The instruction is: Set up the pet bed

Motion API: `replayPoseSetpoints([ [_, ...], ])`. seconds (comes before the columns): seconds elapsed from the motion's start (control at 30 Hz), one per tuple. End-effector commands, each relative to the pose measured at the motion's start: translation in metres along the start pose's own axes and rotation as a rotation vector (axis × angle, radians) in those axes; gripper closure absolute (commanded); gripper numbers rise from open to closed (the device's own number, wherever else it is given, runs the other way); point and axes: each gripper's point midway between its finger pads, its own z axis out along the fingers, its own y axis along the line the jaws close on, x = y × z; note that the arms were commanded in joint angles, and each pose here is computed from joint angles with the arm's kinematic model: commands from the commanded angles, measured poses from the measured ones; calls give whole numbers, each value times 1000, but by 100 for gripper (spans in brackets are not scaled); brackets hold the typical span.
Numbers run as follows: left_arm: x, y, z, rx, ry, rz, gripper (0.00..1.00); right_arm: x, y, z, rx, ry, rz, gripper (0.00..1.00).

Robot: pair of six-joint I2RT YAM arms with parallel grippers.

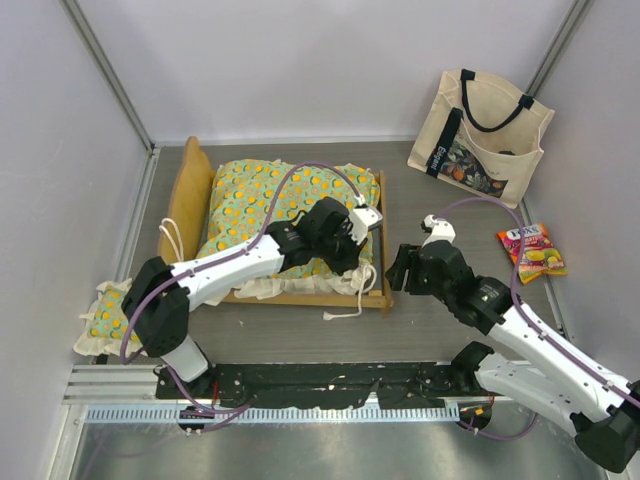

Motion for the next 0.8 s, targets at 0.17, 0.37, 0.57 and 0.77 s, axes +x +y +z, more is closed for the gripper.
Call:
replayPoseSetpoints([
  [0.17,27,-4,-10,-28,177,-81,81,-8,18,23,-35,-21,62,34],
  [0.37,13,-22,9,15,132,-129,79,-2,20,34,-31,9,60,34],
  [0.57,19,-29,22,1,182,-149,73,4,12,40,12,9,84,36],
  [0.77,14,-12,-8,-120,144,-125,54,10,4,50,56,24,76,62],
])
